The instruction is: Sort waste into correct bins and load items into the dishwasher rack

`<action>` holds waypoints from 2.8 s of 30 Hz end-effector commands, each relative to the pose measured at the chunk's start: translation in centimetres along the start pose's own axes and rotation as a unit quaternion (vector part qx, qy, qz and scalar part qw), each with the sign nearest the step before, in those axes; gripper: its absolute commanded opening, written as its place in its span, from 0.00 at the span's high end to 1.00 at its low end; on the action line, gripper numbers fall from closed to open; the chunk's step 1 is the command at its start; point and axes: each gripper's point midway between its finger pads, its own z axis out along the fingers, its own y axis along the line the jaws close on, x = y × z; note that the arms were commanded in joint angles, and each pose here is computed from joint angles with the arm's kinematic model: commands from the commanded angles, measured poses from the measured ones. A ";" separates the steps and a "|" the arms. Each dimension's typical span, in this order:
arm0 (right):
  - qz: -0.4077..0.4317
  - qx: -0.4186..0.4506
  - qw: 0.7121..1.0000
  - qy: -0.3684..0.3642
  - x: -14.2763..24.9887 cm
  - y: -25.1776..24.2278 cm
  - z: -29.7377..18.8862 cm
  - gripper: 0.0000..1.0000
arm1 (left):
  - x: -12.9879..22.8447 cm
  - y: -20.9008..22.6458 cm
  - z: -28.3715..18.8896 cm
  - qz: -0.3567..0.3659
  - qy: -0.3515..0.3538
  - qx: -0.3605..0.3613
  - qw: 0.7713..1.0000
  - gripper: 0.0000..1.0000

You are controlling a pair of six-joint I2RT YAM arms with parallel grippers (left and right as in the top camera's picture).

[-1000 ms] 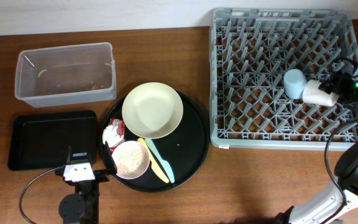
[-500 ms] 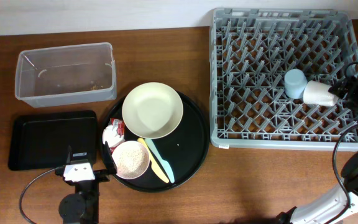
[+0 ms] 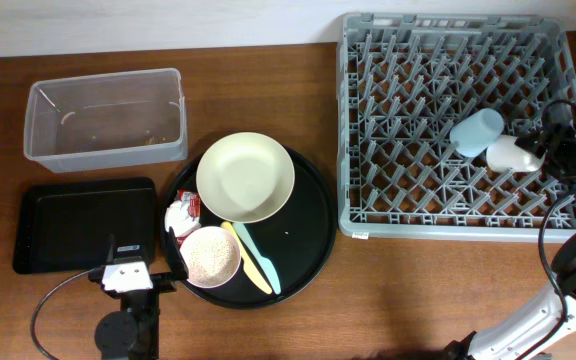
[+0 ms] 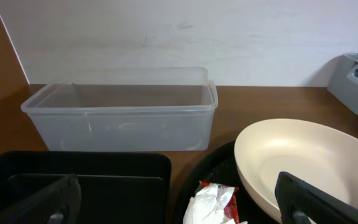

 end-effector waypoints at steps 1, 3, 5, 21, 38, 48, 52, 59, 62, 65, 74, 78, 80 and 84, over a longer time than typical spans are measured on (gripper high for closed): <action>0.012 0.010 1.000 0.013 0.6 -1.4 0.4 0.35 | 0.1 -0.2 0.0 0.004 0.002 0.007 1.000 0.01; 0.027 0.004 1.000 0.007 0.5 -1.5 0.0 0.38 | 0.1 -0.2 0.0 0.004 0.002 0.007 1.000 0.01; 0.037 -0.002 0.999 -0.001 0.4 -1.7 -0.8 0.41 | 0.1 -0.2 0.0 0.004 0.002 0.007 1.000 0.01; -0.011 0.024 0.997 -0.079 -0.8 3.0 -8.5 0.43 | 0.1 -0.2 0.0 0.004 0.002 0.007 1.000 0.01; -0.022 0.261 0.962 -0.077 0.5 4.2 -10.2 0.43 | 0.1 -0.2 0.0 0.004 0.002 0.007 1.000 0.01; -0.007 0.284 0.956 -0.071 0.1 2.5 -9.2 0.43 | 0.1 -0.2 0.0 0.004 0.002 0.007 1.000 0.01; 0.000 0.284 0.957 -0.058 -0.1 1.4 -7.7 0.43 | 0.1 -0.2 0.0 0.004 0.002 0.007 1.000 0.01; 0.007 0.267 0.962 -0.062 -1.1 0.9 -6.0 0.35 | 0.1 -0.2 0.0 0.004 0.002 0.007 1.000 0.01; 0.007 0.262 0.963 -0.061 -1.0 1.0 -5.8 0.17 | 0.1 -0.2 0.0 0.004 0.002 0.007 1.000 0.01; 0.007 0.245 0.968 -0.058 -0.9 1.6 -5.5 0.15 | 0.1 -0.2 0.0 0.004 0.002 0.006 1.000 0.01; -0.011 0.184 0.980 -0.080 0.1 6.3 -8.5 0.18 | 0.1 -0.2 0.0 0.004 0.002 0.007 1.000 0.01; -0.045 0.159 0.985 -0.055 1.7 9.5 -7.8 0.20 | 0.1 -0.2 0.0 0.004 0.002 0.007 1.000 0.01; -0.060 0.152 0.986 -0.031 2.8 11.0 -6.8 0.20 | 0.1 -0.2 0.0 0.004 0.002 0.007 1.000 0.01; -0.090 0.171 0.981 0.023 5.7 13.2 -4.7 0.31 | 0.1 -0.2 0.0 0.004 0.002 0.007 1.000 0.01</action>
